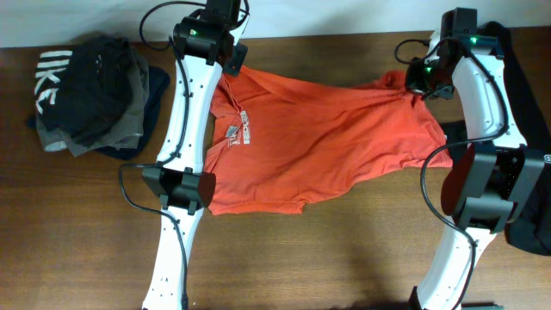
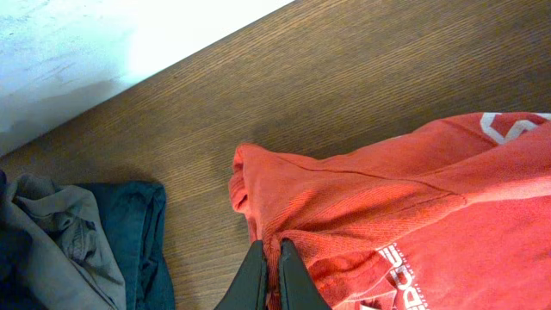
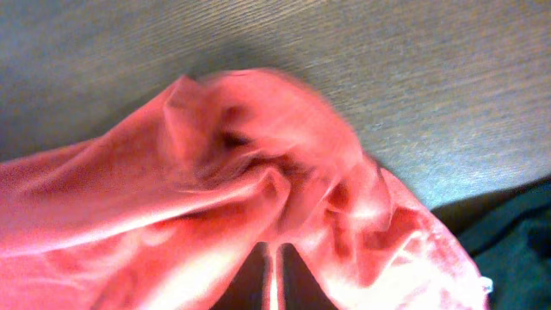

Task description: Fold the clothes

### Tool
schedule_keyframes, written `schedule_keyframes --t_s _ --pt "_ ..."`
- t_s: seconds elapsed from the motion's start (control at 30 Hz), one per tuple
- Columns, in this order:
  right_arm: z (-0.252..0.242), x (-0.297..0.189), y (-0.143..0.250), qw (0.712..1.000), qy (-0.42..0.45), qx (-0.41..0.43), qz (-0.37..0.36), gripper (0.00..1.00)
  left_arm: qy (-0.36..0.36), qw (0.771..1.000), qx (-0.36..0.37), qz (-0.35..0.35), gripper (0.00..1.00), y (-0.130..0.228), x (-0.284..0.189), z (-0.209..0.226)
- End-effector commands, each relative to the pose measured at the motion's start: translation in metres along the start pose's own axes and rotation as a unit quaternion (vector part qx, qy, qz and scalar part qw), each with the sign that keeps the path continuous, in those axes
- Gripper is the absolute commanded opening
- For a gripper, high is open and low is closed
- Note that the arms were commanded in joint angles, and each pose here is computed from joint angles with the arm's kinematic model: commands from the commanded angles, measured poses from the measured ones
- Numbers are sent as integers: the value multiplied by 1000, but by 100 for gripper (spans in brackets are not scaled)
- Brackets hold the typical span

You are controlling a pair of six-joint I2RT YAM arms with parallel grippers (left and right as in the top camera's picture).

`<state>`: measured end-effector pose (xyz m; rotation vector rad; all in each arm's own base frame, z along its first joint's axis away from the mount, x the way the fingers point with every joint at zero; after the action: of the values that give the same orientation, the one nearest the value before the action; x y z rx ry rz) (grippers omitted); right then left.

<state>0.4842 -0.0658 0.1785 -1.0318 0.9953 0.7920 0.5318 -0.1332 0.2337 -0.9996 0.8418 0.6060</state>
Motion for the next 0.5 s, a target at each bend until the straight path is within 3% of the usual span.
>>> schedule_keyframes --t_s 0.0,0.27,0.47 --pt "6 -22 -6 1000 -2 -7 -26 4 -13 1000 -15 -24 1 -6 -23 11" --pt "5 -20 -3 1000 0 -6 -16 7 -13 1000 -15 -24 1 -6 -23 11" --pt "-2 16 4 1000 6 -14 6 41 -11 1000 -14 -23 1 -6 -22 10"
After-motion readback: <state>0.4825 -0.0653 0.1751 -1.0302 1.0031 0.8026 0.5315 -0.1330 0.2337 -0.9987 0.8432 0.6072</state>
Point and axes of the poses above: each gripper's point midway between its finger pads, its own x axis out along the fingers, its own z axis along the line the jaws close on, y = z × x, the point moved 7 cm from there along -x, back along the fingers, and after that the axes turned 1 degree about x, right-handed, at the moved point
